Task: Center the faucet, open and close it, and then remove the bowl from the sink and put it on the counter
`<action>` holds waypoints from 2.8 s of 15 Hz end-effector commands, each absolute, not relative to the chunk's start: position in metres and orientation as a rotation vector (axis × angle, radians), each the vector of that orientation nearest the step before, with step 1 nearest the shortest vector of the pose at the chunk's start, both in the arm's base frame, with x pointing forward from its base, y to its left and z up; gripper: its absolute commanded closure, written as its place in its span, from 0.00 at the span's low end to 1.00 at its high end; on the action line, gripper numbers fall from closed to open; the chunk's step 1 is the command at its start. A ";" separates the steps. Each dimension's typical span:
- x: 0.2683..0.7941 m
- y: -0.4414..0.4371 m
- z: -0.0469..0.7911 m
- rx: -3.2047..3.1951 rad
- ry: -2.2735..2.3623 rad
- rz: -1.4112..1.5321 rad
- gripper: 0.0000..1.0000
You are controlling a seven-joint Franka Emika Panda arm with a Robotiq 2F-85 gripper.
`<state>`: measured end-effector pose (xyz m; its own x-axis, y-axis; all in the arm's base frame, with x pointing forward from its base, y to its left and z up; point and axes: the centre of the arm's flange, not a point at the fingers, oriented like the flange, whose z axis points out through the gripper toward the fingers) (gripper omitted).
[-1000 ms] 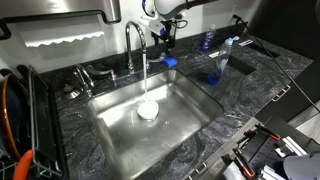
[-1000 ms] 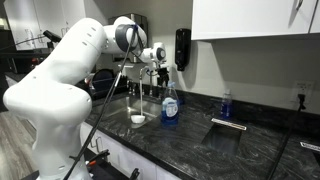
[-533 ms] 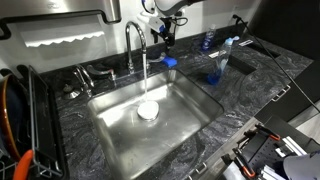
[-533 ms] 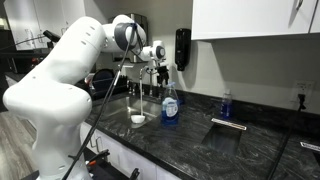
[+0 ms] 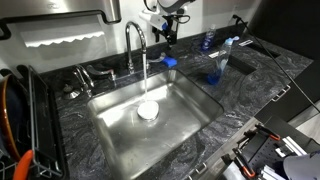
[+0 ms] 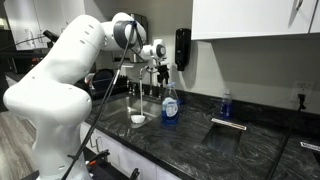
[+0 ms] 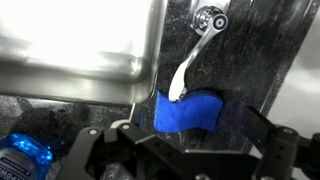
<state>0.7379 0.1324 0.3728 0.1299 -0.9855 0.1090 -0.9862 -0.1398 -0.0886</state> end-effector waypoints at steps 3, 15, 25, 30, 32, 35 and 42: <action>0.720 0.120 0.353 2.342 -1.907 -0.064 0.00; 0.718 0.120 0.306 2.221 -1.862 -0.206 0.00; 0.753 0.118 0.308 2.266 -2.193 0.176 0.00; 0.759 0.118 0.302 2.289 -2.232 0.265 0.00; 0.757 0.119 0.307 2.308 -2.210 0.210 0.00; 0.752 0.117 0.321 2.306 -2.170 0.151 0.00; 0.739 0.112 0.359 2.359 -2.089 0.110 0.00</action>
<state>0.7503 0.1189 0.3394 0.0733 -0.9950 0.0674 -0.9938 -0.0785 -0.0783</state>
